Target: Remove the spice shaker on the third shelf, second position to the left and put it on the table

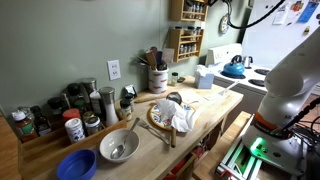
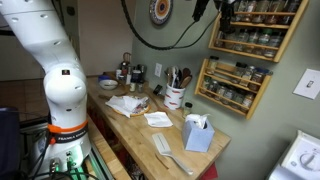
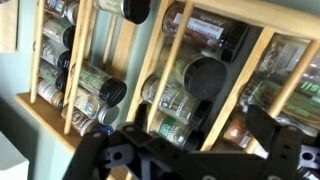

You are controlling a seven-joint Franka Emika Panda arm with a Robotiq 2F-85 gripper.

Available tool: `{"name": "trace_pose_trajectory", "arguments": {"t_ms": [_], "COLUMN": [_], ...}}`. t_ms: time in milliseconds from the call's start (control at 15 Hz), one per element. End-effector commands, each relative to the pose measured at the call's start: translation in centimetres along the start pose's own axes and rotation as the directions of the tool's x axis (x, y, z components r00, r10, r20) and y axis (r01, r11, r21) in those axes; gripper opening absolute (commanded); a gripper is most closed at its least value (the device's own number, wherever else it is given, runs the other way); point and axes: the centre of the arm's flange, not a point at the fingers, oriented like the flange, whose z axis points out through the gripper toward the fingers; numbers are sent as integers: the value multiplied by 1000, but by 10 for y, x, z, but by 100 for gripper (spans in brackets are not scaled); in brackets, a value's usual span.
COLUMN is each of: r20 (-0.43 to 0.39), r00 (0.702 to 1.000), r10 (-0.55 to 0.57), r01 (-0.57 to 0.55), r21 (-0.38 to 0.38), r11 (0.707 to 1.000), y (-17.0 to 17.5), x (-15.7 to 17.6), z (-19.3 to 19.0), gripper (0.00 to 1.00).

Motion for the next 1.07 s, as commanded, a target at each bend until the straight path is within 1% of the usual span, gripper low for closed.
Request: {"name": "trace_pose_trajectory", "arguments": {"t_ms": [0,133,267,400,533,600,733,800,867,933,1000], "r20": [95,121,157,198,221,237,231,216,216,217,218], "r00": [979,950,911,865,812,780,718,777,756,745,739], "r10": [-179,-288,-380,-462,-541,-580,-657,-591,-617,-631,-637], "r01": [177,289,389,480,568,611,689,619,645,660,666], "r21": [27,12,-30,-52,-80,-84,-105,-88,-92,-93,-94], "r11": [984,957,921,876,819,787,717,781,758,746,740], "y": [-6,-12,-15,-21,-30,-36,-47,-38,-43,-46,-47], "x": [-6,-7,-7,-10,-16,-21,-29,-24,-28,-30,-31], "z": [-26,-35,-45,-49,-53,-53,-50,-51,-51,-50,-50], "gripper": [100,100,100,100,100,100,100,100,100,100,100]}}
